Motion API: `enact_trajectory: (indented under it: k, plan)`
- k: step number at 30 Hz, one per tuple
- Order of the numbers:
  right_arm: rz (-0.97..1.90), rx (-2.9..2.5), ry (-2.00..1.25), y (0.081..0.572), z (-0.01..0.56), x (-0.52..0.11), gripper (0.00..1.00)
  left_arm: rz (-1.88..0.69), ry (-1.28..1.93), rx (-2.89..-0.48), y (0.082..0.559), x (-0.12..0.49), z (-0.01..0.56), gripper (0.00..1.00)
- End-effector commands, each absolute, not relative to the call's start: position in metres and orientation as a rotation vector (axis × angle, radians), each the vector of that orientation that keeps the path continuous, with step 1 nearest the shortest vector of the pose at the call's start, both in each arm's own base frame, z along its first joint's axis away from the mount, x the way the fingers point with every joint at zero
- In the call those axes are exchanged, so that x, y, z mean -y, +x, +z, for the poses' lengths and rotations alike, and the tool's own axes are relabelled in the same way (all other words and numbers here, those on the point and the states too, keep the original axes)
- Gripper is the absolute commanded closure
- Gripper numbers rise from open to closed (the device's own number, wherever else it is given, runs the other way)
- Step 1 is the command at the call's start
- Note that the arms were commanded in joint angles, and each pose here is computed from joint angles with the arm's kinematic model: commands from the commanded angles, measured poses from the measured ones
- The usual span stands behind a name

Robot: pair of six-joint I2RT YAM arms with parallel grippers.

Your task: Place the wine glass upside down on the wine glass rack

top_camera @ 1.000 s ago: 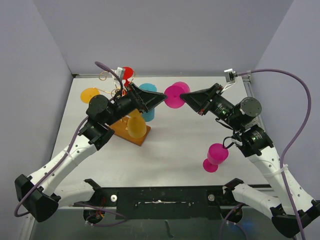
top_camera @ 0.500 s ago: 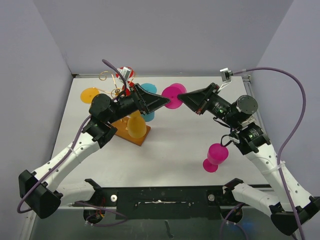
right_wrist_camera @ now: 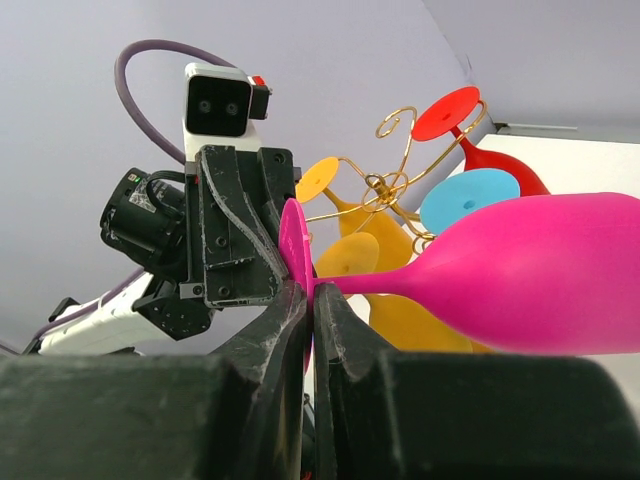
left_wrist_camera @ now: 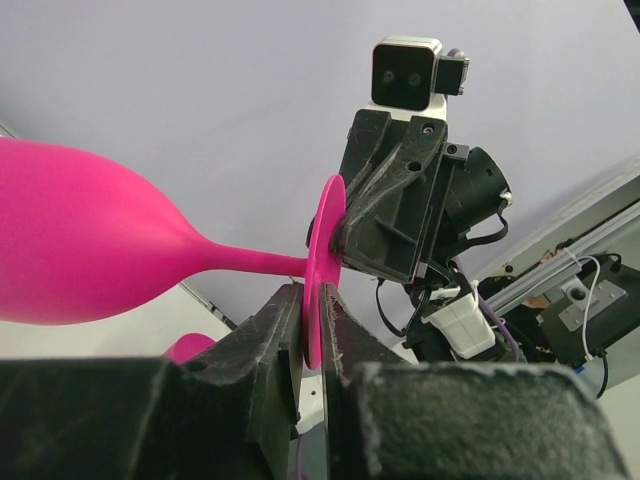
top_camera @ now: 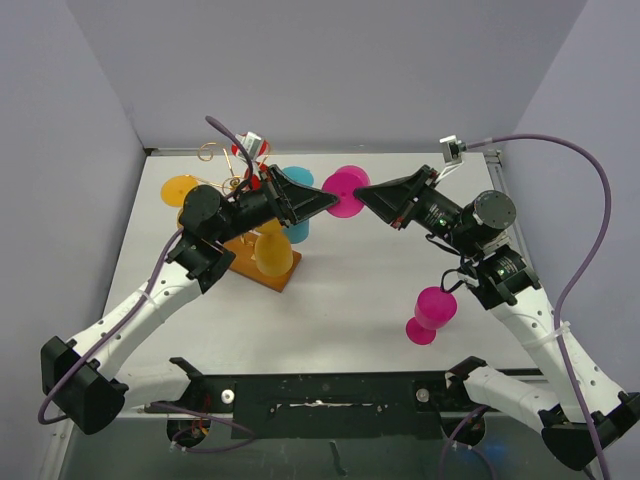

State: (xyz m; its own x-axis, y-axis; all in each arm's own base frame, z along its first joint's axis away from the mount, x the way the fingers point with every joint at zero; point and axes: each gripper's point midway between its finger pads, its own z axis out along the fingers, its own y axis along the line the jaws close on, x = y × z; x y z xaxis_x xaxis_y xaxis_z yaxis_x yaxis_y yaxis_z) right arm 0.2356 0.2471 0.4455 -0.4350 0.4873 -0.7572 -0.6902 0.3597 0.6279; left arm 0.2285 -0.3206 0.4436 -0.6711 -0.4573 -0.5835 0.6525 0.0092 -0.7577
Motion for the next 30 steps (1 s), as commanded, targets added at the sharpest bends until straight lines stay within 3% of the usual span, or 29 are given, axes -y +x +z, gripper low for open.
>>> enact_trajectory:
  k: [1, 13, 17, 20, 22, 30]
  plan:
    - [1.346, -1.455, -0.212, 0.230, 0.464, -0.245, 0.96, -1.801, 0.284, -1.358, 0.215, 0.313, 0.481, 0.92]
    - [1.340, -1.441, -0.207, 0.228, 0.471, -0.242, 0.92, -1.774, 0.256, -1.377, 0.223, 0.313, 0.488, 1.00]
    - [1.330, -1.438, -0.198, 0.227, 0.475, -0.240, 0.75, -1.765, 0.247, -1.373, 0.226, 0.312, 0.495, 1.00]
    - [1.304, -1.436, -0.156, 0.230, 0.477, -0.233, 0.47, -1.756, 0.243, -1.356, 0.229, 0.308, 0.504, 1.00]
    - [1.286, -1.427, -0.132, 0.230, 0.479, -0.228, 0.37, -1.745, 0.243, -1.339, 0.233, 0.305, 0.513, 1.00]
    - [1.237, -1.379, -0.096, 0.224, 0.486, -0.213, 0.29, -1.651, 0.244, -1.250, 0.259, 0.282, 0.555, 1.00]
